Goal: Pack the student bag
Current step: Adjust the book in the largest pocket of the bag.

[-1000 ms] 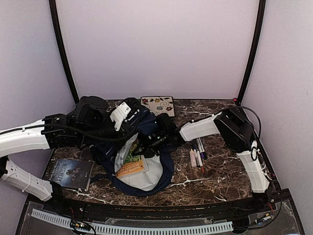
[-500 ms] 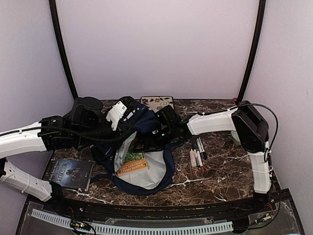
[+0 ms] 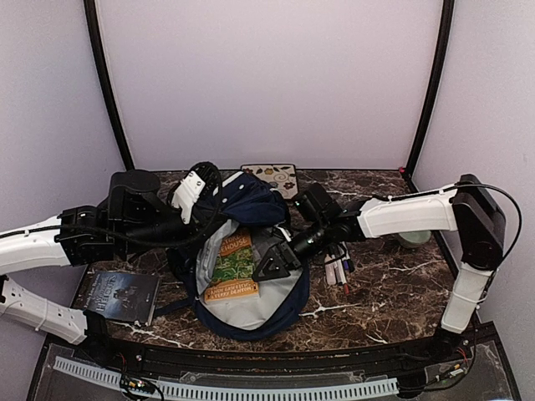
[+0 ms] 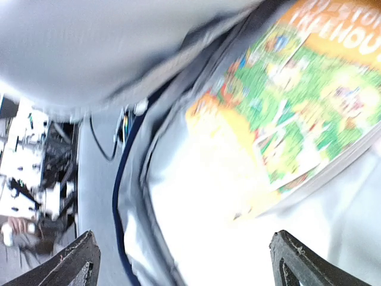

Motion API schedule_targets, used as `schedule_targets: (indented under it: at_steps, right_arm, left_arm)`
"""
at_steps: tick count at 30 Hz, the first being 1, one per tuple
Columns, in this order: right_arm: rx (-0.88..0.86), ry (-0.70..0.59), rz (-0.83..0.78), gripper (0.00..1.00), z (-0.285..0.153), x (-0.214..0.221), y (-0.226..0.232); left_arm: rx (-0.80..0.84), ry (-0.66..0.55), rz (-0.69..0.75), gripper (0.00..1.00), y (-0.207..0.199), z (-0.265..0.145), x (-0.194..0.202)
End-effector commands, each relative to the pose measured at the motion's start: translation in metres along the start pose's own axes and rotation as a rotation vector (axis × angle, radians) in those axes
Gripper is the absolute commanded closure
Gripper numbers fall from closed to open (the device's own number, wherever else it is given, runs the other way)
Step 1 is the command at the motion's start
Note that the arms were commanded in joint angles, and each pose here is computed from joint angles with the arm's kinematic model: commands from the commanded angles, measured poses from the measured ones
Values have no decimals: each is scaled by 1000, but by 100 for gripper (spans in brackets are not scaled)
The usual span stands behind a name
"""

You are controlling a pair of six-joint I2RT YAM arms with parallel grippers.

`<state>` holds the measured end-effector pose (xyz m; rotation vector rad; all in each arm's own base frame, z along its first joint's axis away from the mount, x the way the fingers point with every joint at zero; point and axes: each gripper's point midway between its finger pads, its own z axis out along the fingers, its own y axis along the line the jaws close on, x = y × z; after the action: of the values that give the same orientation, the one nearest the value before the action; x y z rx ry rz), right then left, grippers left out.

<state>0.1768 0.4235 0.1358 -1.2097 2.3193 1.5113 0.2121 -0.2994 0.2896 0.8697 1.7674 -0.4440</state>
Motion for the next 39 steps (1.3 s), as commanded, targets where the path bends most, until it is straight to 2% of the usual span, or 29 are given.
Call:
schedule_targets:
  at_steps: [1, 4, 8, 11, 12, 13, 14, 17, 18, 23, 24, 25, 26, 28, 31, 34, 35, 37, 39]
  right_arm:
    - [-61, 41, -130, 0, 2, 24, 17]
    - [60, 12, -209, 4, 7, 7, 8]
    - [57, 47, -265, 23, 25, -2, 10]
    - [-13, 102, -260, 58, 38, 9, 21]
    - [-31, 117, -274, 67, 40, 13, 26]
    - [-37, 130, -291, 70, 42, 17, 31]
    - [-34, 142, -306, 69, 43, 22, 33]
    - [-7, 163, -371, 39, 41, 33, 43]
    - [-3, 173, -396, 33, 39, 37, 47]
    - [75, 243, -499, 27, 31, 59, 57]
    - [78, 261, -517, 23, 30, 67, 59]
    - [89, 276, -540, 5, 29, 74, 59]
    - [116, 297, -572, 0, 30, 82, 58]
    - [190, 330, -645, 0, 31, 90, 49]
    - [376, 255, -728, 0, 20, 73, 31]
    - [467, 233, -805, 0, 17, 50, 26]
    - [477, 246, -819, 2, 20, 46, 24]
    - [456, 249, -852, 23, 28, 38, 28]
    - [417, 253, -865, 60, 38, 35, 36]
  left_arm:
    - [-15, -174, -53, 100, 5, -8, -39]
    - [17, -165, -62, 100, -3, 2, -35]
    - [29, -154, -74, 100, -6, 10, -34]
    - [-2, -157, -86, 100, -1, 9, -36]
    - [-17, -160, -89, 100, 2, 8, -37]
    - [-30, -163, -91, 100, 5, 7, -38]
    - [-45, -164, -93, 100, 8, 6, -38]
    - [-98, -172, -101, 100, 18, 2, -38]
    - [-113, -173, -103, 100, 21, 2, -38]
    - [-174, -175, -113, 100, 35, -3, -35]
    - [-184, -177, -115, 100, 37, -4, -35]
    - [-191, -181, -118, 100, 39, -5, -34]
    - [-195, -183, -117, 100, 40, -7, -34]
    - [-198, -189, -118, 100, 41, -9, -34]
    - [-188, -192, -116, 100, 41, -13, -35]
    - [-157, -195, -116, 100, 36, -14, -35]
    - [-155, -190, -115, 100, 36, -14, -34]
    - [-153, -186, -118, 100, 35, -13, -32]
    - [-143, -185, -123, 100, 33, -13, -32]
